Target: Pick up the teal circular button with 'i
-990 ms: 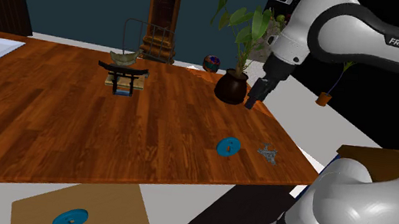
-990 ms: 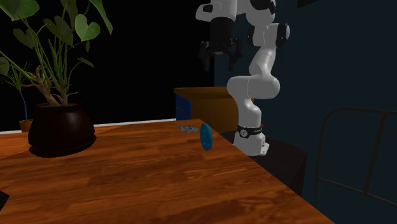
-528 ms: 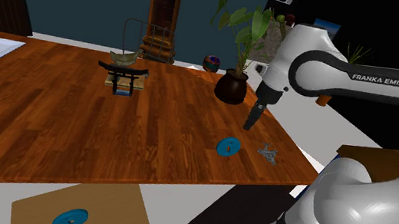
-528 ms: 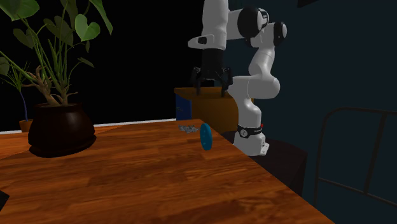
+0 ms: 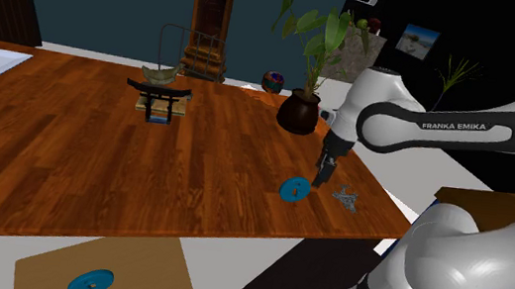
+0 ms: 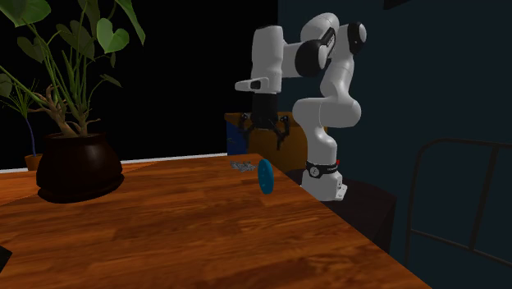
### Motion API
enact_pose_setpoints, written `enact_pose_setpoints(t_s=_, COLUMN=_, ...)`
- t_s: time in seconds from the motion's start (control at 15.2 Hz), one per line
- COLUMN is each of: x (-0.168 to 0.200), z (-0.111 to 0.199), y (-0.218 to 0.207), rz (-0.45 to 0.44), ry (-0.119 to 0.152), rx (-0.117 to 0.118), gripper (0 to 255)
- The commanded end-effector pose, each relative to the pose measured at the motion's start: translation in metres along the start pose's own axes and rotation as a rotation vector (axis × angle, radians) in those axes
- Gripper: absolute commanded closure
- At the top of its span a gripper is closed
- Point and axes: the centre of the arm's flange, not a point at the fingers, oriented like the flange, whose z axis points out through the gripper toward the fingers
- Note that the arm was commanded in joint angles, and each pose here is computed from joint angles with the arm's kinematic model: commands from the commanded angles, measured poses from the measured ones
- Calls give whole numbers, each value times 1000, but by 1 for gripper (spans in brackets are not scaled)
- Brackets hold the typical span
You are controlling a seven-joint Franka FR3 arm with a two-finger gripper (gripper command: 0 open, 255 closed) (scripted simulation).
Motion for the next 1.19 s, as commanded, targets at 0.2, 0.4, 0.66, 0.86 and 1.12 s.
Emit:
enact_pose_setpoints(t_s=0.2, x=0, z=27, y=0, rz=-5, ry=0, rx=0, gripper=0)
enact_pose_setpoints(t_s=0.4, x=0, z=30, y=-1, rz=-5, ry=0, rx=0, gripper=255)
enact_pose_setpoints(t_s=0.66, x=0, z=30, y=-1, rz=-5, ry=0, rx=0, gripper=255)
enact_pose_setpoints(t_s=0.86, x=0, z=30, y=-1, rz=-5, ry=0, rx=0, gripper=255)
enact_pose_setpoints(t_s=1.12, x=0, z=20, y=0, rz=-5, ry=0, rx=0, gripper=255)
